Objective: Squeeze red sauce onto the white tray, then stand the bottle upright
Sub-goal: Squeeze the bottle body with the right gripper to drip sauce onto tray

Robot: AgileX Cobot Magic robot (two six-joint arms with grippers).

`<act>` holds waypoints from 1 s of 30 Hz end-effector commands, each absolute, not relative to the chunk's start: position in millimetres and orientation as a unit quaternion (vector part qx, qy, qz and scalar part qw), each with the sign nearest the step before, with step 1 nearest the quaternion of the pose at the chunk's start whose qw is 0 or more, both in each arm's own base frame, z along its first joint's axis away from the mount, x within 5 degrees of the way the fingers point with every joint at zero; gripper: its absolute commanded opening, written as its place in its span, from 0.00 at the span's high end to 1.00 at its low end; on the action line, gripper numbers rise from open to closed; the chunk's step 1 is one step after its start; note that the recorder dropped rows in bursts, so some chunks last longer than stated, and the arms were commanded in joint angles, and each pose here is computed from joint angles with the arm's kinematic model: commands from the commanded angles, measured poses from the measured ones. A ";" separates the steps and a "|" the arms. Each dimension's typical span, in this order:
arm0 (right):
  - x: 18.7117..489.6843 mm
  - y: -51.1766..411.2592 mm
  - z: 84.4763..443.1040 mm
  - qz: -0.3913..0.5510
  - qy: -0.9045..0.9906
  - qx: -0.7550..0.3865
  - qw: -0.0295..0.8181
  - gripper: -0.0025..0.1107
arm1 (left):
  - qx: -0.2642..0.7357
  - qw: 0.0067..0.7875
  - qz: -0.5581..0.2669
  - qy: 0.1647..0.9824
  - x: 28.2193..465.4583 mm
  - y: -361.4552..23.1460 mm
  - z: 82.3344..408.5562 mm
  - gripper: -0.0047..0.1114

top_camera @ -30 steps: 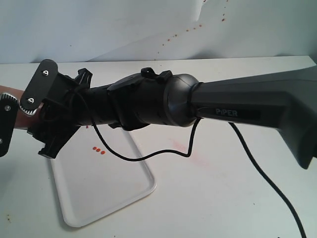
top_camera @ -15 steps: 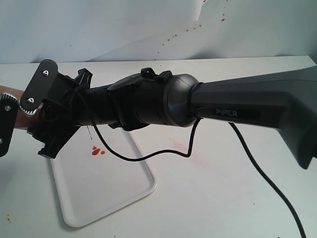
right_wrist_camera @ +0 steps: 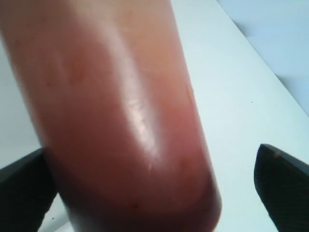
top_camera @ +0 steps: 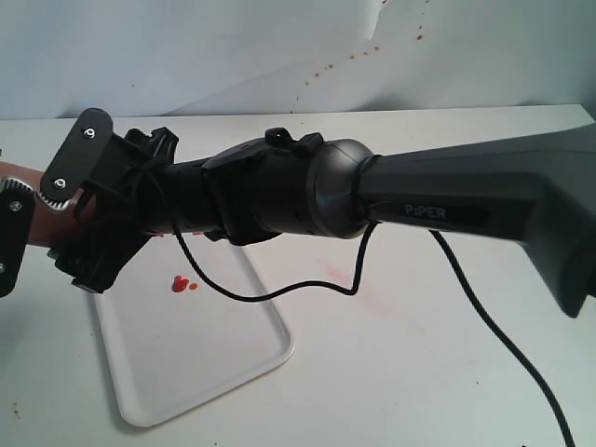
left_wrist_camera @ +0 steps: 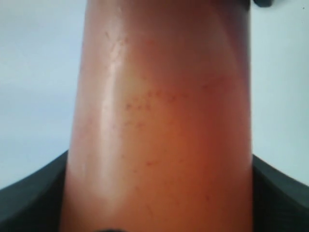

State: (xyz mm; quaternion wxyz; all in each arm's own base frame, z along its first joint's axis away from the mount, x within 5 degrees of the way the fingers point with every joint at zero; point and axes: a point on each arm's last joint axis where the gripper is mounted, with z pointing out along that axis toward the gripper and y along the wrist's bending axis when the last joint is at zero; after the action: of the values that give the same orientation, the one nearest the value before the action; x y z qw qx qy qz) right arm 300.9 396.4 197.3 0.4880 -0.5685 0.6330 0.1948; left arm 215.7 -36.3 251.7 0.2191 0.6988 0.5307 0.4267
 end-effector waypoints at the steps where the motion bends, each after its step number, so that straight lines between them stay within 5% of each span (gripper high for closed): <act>1: 300.5 398.3 210.9 0.201 0.630 -0.558 0.502 0.05 | 0.708 0.237 0.422 0.514 215.8 -41.5 253.0 0.96; 19: 290.6 403.8 213.8 0.257 0.603 -0.573 0.492 0.11 | 0.713 0.249 0.418 0.505 216.3 -44.4 253.4 0.96; 24: 290.5 403.8 213.7 0.256 0.602 -0.574 0.492 0.48 | 0.714 0.248 0.420 0.502 216.4 -44.4 253.6 0.96; 28: 290.8 403.7 213.6 0.255 0.603 -0.574 0.493 0.97 | 0.714 0.248 0.420 0.502 216.4 -44.4 253.6 0.96; 30: 291.0 403.6 213.6 0.256 0.604 -0.572 0.492 0.98 | 0.714 0.248 0.420 0.502 216.4 -44.4 253.6 0.96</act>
State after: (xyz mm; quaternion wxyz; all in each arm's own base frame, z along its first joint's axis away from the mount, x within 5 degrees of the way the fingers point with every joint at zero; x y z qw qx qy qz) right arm 297.9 398.4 200.7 0.4829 -0.5633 0.6256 0.2411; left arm 215.3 -37.6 251.7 0.2204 0.7100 0.5122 0.4302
